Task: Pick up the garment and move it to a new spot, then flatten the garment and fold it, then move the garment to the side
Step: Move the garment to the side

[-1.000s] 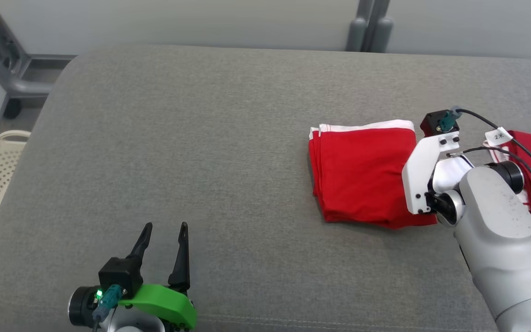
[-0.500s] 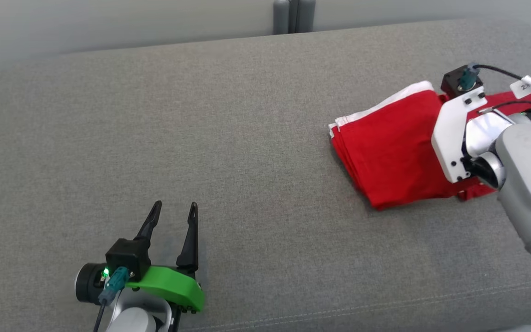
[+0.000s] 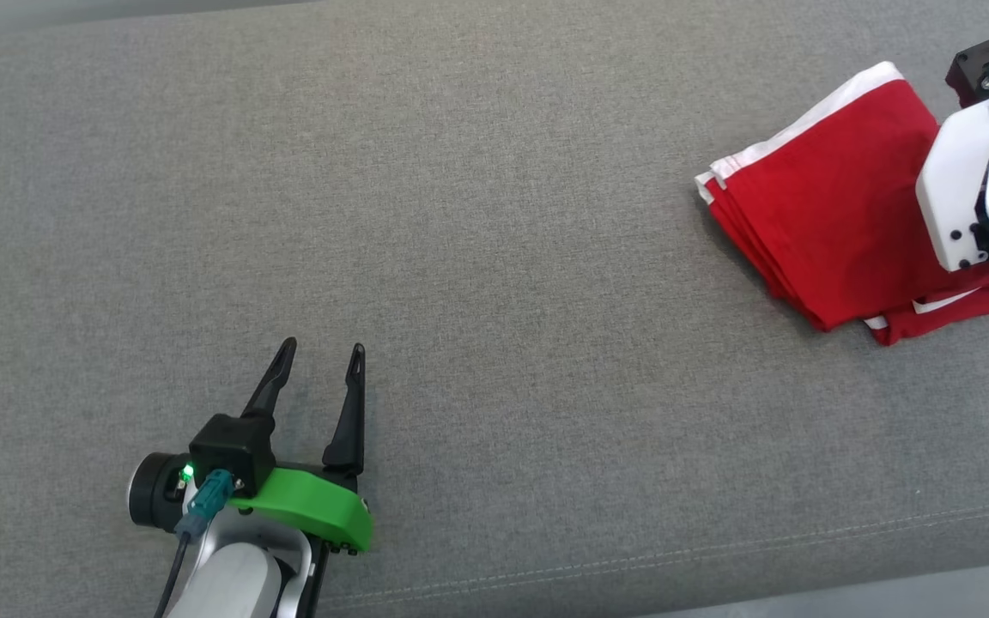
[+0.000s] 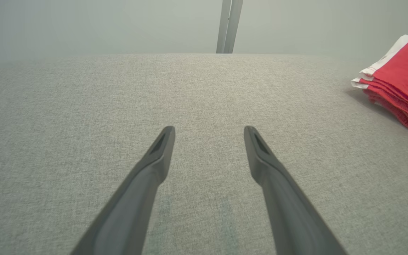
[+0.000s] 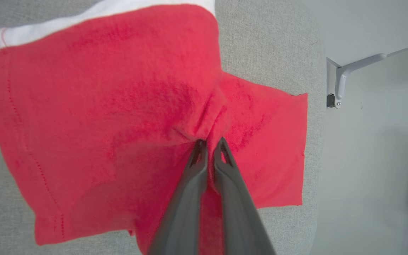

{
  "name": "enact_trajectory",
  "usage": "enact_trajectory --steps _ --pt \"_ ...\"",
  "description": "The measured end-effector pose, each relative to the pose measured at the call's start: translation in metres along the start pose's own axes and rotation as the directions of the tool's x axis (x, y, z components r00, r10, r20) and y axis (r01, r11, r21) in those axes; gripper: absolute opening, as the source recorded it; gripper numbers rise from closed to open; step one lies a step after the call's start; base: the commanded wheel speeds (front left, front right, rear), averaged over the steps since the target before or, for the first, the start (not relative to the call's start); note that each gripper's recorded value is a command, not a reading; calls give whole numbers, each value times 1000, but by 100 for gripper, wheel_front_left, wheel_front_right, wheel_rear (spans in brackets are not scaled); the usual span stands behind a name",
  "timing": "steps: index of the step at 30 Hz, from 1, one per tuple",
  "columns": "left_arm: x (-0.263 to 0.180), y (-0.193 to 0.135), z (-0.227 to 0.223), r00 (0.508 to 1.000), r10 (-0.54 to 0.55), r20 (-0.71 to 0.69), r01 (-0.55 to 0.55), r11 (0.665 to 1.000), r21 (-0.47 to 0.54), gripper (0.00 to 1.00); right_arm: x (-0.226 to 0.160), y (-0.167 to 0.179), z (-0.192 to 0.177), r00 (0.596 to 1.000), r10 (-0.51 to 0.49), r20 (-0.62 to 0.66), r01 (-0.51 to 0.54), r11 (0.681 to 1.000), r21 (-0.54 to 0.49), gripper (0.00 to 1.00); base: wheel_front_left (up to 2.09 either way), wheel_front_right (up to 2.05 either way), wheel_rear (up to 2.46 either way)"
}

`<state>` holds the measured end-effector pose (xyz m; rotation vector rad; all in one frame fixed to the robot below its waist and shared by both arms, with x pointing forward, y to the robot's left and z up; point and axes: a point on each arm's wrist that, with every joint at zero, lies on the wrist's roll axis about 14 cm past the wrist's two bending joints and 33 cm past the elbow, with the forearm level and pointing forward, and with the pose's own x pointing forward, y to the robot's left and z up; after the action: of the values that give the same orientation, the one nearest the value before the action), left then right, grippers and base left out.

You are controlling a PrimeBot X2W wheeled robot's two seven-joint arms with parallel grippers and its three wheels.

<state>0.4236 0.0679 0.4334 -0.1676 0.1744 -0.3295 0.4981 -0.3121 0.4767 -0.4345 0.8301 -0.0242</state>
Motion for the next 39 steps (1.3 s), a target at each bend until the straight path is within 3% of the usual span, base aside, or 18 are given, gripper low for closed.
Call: enact_trajectory --steps 9,25,26,27,28,31,39 --pt "-1 4 -2 1000 4 -12 -4 1000 8 100 -3 -49 -14 993 -111 -41 111 994 0 0 0 0 0" --pt "0 17 -7 999 15 -45 -13 999 38 100 24 -77 -35 971 -228 -76 220 970 -104 0 0 0 0" --pt "0 18 -7 999 17 -47 -15 999 38 100 26 -78 -35 969 -235 -74 226 967 -115 10 0 0 0" --pt "0 19 -9 999 20 -51 -18 999 39 100 29 -79 -37 968 -240 -77 230 965 -123 65 0 0 0" --pt "0 21 -9 998 25 -53 -23 999 39 100 31 -78 -37 968 -241 -76 230 965 -127 100 0 0 0" --pt "0 24 -12 998 36 -59 -33 999 39 100 37 -76 -35 970 -238 -55 231 967 -105 100 0 0 0" --pt "-2 22 5 999 36 -3 -35 998 54 100 32 -56 -20 977 -185 103 177 981 82 100 0 0 0"
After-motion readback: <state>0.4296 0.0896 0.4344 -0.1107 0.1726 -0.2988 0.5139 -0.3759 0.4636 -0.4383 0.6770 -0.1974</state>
